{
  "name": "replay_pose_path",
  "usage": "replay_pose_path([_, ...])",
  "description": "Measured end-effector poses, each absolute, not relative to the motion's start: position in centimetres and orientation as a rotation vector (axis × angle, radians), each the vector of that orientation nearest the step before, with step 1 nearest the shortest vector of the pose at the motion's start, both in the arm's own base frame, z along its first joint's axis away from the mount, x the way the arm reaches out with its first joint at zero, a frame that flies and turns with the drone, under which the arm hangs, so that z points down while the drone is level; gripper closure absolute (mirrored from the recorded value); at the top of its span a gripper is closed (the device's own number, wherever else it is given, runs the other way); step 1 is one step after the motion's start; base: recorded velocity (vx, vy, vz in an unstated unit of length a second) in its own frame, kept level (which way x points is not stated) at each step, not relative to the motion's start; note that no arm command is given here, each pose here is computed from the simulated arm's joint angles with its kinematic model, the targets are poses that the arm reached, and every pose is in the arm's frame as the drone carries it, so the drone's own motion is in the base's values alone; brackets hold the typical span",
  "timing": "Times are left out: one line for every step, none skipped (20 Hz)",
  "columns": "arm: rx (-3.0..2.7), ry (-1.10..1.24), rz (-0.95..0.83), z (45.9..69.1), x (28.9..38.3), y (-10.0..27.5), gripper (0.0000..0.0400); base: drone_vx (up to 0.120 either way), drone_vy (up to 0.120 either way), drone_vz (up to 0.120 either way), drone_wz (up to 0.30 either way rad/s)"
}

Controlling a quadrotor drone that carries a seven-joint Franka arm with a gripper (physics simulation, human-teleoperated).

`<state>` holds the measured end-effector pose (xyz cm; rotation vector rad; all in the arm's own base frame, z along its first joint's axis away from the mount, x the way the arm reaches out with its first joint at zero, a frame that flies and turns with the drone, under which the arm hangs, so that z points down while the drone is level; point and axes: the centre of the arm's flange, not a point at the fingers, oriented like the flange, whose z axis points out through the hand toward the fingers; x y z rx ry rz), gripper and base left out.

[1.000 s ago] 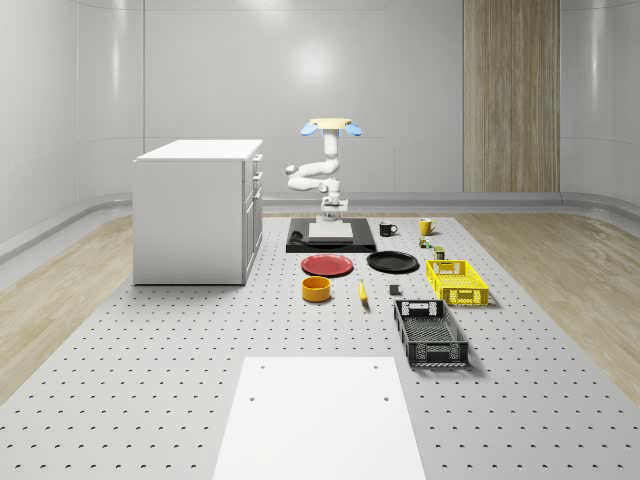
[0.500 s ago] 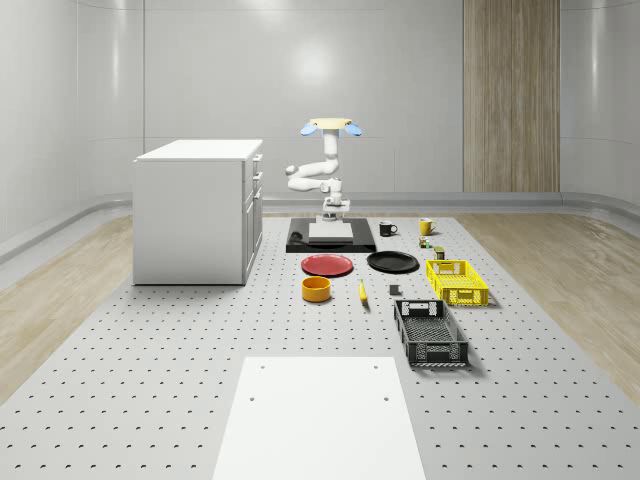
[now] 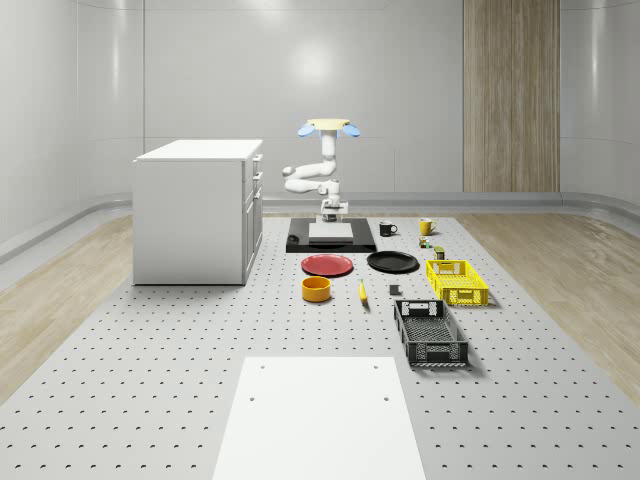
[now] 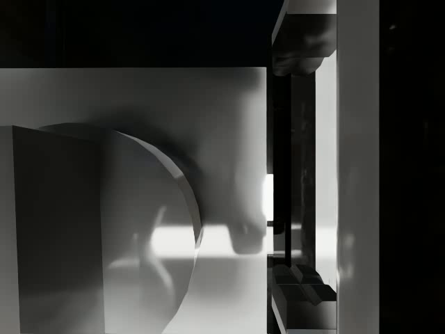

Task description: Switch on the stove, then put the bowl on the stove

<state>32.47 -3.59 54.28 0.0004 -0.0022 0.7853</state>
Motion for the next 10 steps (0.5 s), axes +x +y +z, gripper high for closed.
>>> replay_pose_path([0.000, -0.002, 0.785, 54.28, 32.47, -3.59, 0.0000, 0.120, 0.000, 0.000, 0.000])
replay_pose_path([0.000, -0.002, 0.785, 54.28, 32.47, -3.60, 0.0000, 0.120, 0.000, 0.000, 0.000])
replay_pose_path([0.000, -0.002, 0.785, 54.28, 32.47, -3.60, 0.0000, 0.120, 0.000, 0.000, 0.000])
replay_pose_path([0.000, -0.002, 0.785, 54.28, 32.47, -3.60, 0.0000, 0.120, 0.000, 0.000, 0.000])
replay_pose_path([0.000, -0.002, 0.785, 54.28, 32.47, -3.60, 0.0000, 0.120, 0.000, 0.000, 0.000])
replay_pose_path([0.000, -0.002, 0.785, 54.28, 32.47, -3.60, 0.0000, 0.120, 0.000, 0.000, 0.000])
replay_pose_path([0.000, -0.002, 0.785, 54.28, 32.47, -3.60, 0.0000, 0.120, 0.000, 0.000, 0.000])
replay_pose_path([0.000, -0.002, 0.785, 54.28, 32.47, -3.60, 0.0000, 0.120, 0.000, 0.000, 0.000])
replay_pose_path([0.000, -0.002, 0.785, 54.28, 32.47, -3.60, 0.0000, 0.120, 0.000, 0.000, 0.000])
replay_pose_path([0.000, -0.002, 0.785, 54.28, 32.47, -3.60, 0.0000, 0.120, 0.000, 0.000, 0.000])
